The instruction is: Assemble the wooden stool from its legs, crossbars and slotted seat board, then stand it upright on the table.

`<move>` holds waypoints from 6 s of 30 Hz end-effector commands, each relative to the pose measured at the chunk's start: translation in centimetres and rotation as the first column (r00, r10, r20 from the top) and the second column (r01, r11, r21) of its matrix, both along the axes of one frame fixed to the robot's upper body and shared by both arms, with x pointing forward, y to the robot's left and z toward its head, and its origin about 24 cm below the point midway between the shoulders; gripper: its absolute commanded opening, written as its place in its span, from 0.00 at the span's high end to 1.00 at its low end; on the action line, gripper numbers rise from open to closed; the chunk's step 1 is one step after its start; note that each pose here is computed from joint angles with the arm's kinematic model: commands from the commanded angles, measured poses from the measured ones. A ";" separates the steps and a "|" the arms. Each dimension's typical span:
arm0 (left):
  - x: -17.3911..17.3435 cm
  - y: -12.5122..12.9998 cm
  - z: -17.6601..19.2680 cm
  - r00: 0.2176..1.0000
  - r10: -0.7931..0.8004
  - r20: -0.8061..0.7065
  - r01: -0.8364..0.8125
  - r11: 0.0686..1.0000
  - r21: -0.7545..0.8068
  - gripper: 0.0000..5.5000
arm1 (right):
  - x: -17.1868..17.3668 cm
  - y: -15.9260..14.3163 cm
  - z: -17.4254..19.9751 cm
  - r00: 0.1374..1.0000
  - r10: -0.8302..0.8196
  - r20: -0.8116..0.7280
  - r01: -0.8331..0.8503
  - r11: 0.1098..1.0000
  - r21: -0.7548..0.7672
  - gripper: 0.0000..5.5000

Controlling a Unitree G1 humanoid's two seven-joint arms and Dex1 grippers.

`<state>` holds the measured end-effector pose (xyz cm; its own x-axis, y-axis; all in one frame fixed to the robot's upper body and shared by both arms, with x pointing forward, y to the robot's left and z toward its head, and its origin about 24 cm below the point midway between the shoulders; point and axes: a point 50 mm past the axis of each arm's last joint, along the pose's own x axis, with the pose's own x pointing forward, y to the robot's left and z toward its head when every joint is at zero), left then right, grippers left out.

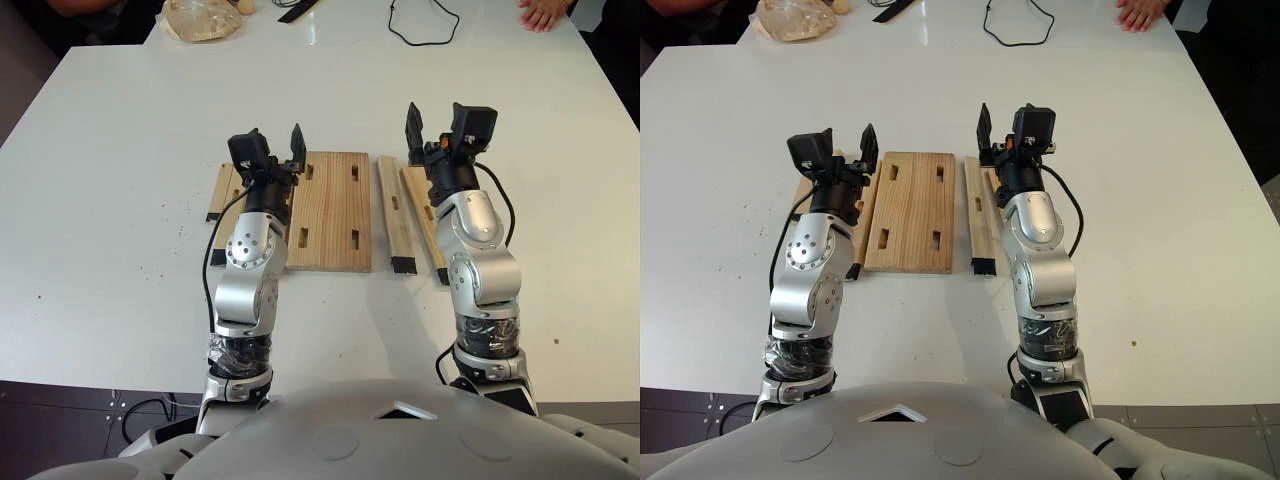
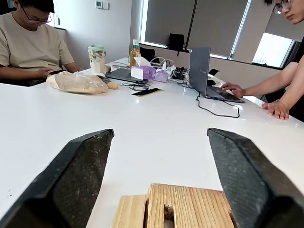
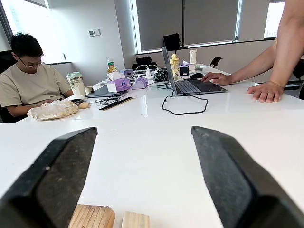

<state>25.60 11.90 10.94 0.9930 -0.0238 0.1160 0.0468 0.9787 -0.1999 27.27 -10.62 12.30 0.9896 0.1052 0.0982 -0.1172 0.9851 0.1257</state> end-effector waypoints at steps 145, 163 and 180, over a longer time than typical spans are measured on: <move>-4.2 15.9 -9.0 0.845 -0.197 -0.497 0.319 0.932 0.171 0.34 | 5.6 -0.9 1.4 0.977 -0.067 0.203 0.113 0.967 -0.227 0.34; -4.5 15.4 -11.6 0.764 -0.106 -0.636 0.254 0.956 0.146 0.70 | 5.8 -1.0 1.4 0.976 -0.077 0.204 0.122 0.968 -0.221 0.34; 3.1 9.9 10.4 0.725 -0.560 0.400 0.616 0.788 -0.013 0.76 | 5.9 -1.0 7.6 0.841 0.475 0.257 -0.515 0.849 0.116 0.34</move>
<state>29.30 23.81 19.72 0.7987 -0.4336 0.4172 0.5464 0.8131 -0.2010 33.47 -11.09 16.77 0.8616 0.4257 0.2765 -0.4729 0.8711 0.1323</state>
